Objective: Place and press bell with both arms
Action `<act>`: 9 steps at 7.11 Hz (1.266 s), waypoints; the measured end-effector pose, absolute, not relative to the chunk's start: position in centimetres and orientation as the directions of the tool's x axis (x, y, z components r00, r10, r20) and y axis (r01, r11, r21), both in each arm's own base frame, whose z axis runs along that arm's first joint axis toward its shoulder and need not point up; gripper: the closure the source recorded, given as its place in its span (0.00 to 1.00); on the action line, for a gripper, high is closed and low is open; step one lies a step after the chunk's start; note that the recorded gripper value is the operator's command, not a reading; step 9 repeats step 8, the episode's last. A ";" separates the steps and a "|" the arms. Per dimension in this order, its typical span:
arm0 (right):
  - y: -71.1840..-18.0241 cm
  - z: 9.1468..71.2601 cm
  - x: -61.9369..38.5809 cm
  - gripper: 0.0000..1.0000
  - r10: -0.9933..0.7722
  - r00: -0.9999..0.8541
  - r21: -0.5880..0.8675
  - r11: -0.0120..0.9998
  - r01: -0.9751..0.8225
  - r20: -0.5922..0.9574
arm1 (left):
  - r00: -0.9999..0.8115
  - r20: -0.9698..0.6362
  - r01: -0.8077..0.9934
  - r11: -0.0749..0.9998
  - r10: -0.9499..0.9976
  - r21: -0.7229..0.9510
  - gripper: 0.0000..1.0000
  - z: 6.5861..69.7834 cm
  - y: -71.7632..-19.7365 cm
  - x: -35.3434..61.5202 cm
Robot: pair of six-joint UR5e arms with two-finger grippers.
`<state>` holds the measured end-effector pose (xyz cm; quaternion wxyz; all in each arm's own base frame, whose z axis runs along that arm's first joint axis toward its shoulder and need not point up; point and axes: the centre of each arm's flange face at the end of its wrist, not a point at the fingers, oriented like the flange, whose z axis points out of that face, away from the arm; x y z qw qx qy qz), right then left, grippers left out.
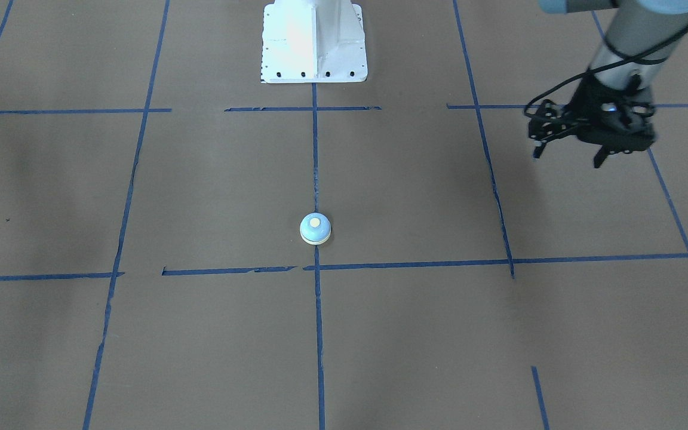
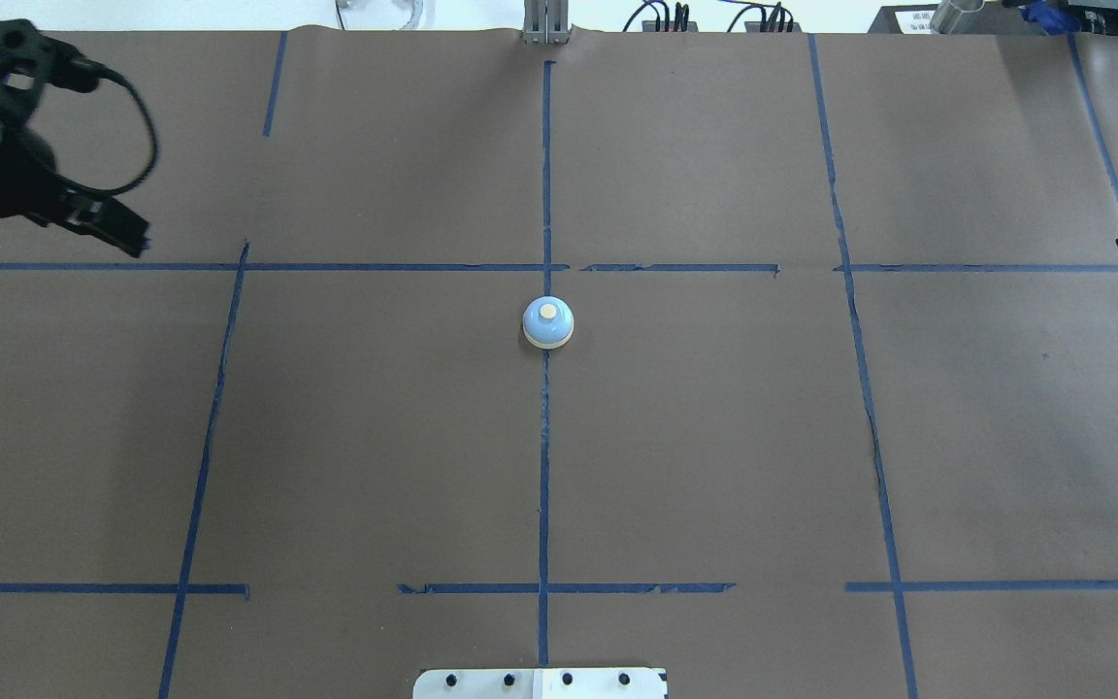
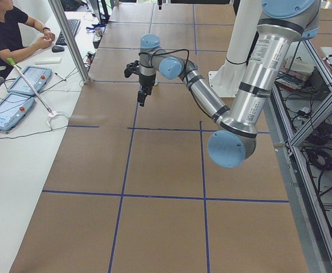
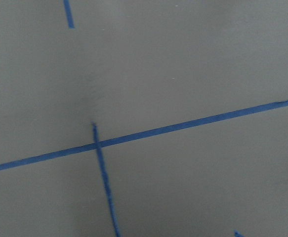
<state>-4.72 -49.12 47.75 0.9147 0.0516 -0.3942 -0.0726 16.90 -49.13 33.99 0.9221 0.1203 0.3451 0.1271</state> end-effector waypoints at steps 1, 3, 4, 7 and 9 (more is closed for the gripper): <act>-47.9 50.3 -2.0 0.00 -0.181 0.686 0.155 0.983 0.099 0.704 | 0.718 -0.603 -0.187 0.931 0.348 0.314 0.00 38.6 -48.0 9.9; -44.9 55.2 2.4 0.00 -0.193 0.695 0.155 0.981 0.117 0.693 | 0.717 -0.601 -0.213 0.932 0.353 0.293 0.00 46.9 -43.8 -0.1; -43.1 57.7 3.7 0.00 -0.207 0.693 0.152 0.978 0.142 0.690 | 0.725 -0.609 -0.204 0.945 0.321 0.255 0.00 50.6 -41.1 -3.3; -40.1 60.5 4.7 0.00 -0.224 0.680 0.144 0.974 0.174 0.698 | 0.704 -0.678 -0.173 0.976 0.214 0.129 0.00 57.9 -38.1 -5.5; -39.9 60.4 4.7 0.00 -0.226 0.669 0.147 0.974 0.173 0.708 | 0.682 -0.707 -0.168 0.981 0.188 0.099 0.00 59.7 -38.2 -5.4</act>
